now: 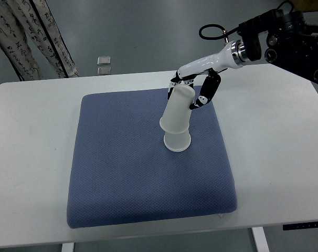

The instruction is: Stack paper cups

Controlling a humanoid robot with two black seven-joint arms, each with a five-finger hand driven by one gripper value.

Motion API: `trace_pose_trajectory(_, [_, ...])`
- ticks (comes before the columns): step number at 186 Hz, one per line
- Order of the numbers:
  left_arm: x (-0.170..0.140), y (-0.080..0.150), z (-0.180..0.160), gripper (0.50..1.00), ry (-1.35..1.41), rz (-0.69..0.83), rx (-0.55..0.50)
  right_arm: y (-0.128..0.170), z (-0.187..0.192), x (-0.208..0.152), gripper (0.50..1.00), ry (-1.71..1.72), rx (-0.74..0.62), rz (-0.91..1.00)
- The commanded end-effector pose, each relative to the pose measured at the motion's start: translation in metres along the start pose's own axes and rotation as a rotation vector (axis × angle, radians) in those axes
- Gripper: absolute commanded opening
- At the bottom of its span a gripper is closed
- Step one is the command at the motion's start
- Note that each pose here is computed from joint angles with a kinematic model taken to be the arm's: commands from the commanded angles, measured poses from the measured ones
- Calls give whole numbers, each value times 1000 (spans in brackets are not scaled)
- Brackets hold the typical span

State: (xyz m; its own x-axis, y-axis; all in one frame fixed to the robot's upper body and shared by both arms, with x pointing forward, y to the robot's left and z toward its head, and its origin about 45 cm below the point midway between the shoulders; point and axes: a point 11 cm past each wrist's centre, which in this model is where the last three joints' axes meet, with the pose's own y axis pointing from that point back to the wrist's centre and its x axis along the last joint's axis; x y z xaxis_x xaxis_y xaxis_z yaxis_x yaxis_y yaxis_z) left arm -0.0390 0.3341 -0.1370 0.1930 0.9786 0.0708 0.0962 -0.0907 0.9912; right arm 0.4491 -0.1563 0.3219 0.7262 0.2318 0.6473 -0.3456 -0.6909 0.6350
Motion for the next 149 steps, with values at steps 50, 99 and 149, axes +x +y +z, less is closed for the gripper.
trace_pose_trajectory(50, [0,0,0,1000,0,0,0,-21,3,-18,797,-21,4,-39])
trace_pose_trajectory(99, [0,0,0,1000,0,0,0,-17,9,-15,913,-32,-11,-24])
trace_pose_trajectory(149, [0,0,0,1000,0,0,0,2,38,-1,913,-320,70,173])
